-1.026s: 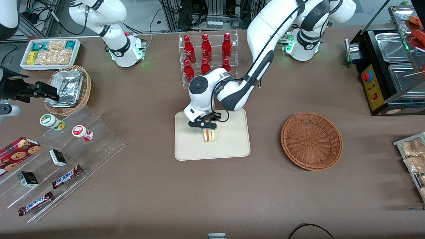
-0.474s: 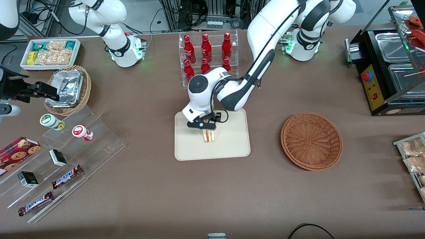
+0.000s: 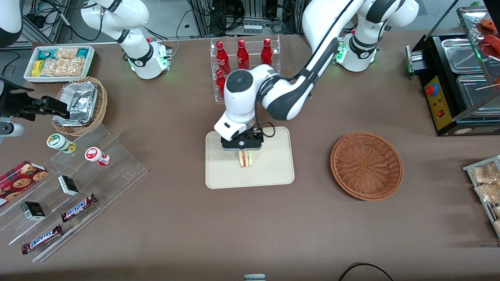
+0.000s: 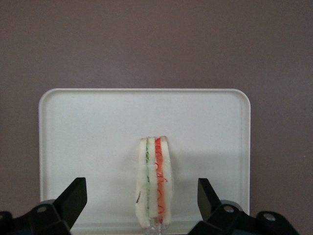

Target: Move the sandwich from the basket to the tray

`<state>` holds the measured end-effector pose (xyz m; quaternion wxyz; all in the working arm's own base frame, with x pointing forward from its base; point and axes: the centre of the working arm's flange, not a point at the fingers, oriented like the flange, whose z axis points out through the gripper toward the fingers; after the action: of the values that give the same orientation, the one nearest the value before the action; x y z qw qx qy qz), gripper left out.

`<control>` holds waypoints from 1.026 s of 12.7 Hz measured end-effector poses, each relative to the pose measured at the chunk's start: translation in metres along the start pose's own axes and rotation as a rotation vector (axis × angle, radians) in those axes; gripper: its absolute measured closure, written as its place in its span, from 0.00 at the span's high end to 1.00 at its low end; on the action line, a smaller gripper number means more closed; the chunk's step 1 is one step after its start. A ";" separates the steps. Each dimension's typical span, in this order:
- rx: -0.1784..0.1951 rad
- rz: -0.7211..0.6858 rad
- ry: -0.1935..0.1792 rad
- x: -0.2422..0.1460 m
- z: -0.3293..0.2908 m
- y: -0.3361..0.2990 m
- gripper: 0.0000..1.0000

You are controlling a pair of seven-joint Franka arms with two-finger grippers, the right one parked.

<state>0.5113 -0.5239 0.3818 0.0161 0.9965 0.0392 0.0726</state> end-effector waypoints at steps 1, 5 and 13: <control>0.017 -0.036 0.002 0.015 -0.024 -0.019 1.00; 0.081 -0.170 -0.015 0.063 -0.107 -0.106 1.00; 0.089 -0.159 -0.101 0.105 -0.223 -0.310 1.00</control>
<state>0.5584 -0.2011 0.6052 -0.0205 0.9923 0.1204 0.0189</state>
